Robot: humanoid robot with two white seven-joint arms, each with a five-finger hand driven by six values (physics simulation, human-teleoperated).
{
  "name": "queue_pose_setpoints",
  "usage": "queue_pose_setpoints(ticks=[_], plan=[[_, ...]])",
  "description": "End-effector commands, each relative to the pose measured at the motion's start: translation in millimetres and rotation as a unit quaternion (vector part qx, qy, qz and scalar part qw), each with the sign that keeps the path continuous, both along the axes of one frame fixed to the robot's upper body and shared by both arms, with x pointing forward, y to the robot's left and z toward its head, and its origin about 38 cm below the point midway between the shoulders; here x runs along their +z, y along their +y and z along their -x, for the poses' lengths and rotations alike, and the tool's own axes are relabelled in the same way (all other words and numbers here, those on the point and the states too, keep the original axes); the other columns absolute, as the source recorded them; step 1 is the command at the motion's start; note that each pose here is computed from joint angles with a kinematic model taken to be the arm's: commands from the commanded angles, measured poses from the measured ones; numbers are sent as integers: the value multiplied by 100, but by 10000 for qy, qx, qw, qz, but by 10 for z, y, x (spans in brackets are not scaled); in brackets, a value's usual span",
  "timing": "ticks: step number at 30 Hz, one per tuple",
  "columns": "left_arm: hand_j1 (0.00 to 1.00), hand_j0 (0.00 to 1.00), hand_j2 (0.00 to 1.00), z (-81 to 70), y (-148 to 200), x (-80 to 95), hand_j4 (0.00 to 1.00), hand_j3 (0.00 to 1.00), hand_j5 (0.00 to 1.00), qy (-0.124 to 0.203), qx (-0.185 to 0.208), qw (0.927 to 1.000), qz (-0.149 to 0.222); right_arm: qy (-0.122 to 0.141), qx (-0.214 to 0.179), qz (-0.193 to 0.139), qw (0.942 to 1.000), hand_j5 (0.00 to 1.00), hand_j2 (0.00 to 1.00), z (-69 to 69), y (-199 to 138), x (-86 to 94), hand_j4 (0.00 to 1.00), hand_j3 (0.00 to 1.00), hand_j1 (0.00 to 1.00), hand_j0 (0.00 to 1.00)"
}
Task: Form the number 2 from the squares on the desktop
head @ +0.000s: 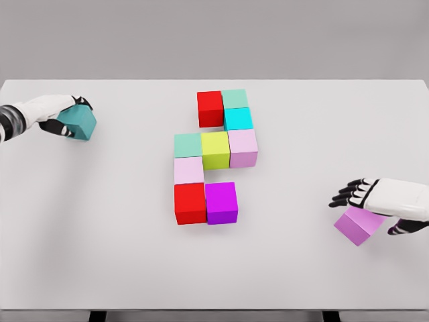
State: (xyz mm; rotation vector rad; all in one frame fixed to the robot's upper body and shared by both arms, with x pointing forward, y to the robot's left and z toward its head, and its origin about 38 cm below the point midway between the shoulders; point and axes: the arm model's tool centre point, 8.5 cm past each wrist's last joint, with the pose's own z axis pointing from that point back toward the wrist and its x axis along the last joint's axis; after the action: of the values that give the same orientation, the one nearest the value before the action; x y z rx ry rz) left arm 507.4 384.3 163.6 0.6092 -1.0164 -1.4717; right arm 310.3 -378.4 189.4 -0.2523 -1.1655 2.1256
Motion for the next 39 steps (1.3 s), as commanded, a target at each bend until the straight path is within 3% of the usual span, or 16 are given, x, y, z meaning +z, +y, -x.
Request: queue_pose_setpoints(ticks=[1,6,8,9,13,17,25,32,33,35,36,39], plan=[[44,44,44,1,-39,-7,44,44,44,23,-40,10000,46,30,-2,-21,10000,100,100,5,7,-9,100,100,100,100],[44,44,44,-26,-112,38,44,44,44,72,-39,9996,272,64,23,-21,10000,100,100,11,22,-31,100,100,100,100],[43,43,43,-47,-156,146,43,43,43,537,-72,9972,522,41,25,-21,10000,100,100,1,24,-16,100,100,100,100],[43,43,43,-52,-186,169,43,43,43,596,-73,9967,544,33,26,-21,10000,100,100,-2,24,-12,100,100,100,100],[42,42,42,-37,-576,365,42,42,42,640,189,9957,644,24,27,-6,10000,100,100,-5,21,-5,100,100,100,100],[41,41,41,-69,-729,339,41,41,41,691,220,9946,740,0,33,2,10000,100,100,-16,21,12,100,100,100,100],[41,41,41,-169,-1206,591,41,41,41,628,453,9931,882,85,73,10,9999,100,100,4,43,-38,100,100,100,100],[40,40,40,-239,-1697,625,40,40,40,605,397,9915,1079,143,130,26,9998,100,100,9,74,-73,100,100,100,100],[40,40,40,-269,-1754,683,40,40,40,513,453,9914,1113,143,131,18,9998,98,98,9,77,-75,98,98,98,98],[39,39,39,-294,-1817,707,39,39,39,386,576,9909,1153,128,132,19,9998,79,79,3,78,-66,79,79,79,79],[39,39,39,-309,-1835,736,39,39,39,301,638,9906,1168,112,133,19,9998,75,75,-4,79,-57,75,75,75,75],[39,39,39,-323,-1941,731,39,39,39,172,767,9895,1210,97,134,19,9999,73,73,-10,80,-47,73,73,73,73]])
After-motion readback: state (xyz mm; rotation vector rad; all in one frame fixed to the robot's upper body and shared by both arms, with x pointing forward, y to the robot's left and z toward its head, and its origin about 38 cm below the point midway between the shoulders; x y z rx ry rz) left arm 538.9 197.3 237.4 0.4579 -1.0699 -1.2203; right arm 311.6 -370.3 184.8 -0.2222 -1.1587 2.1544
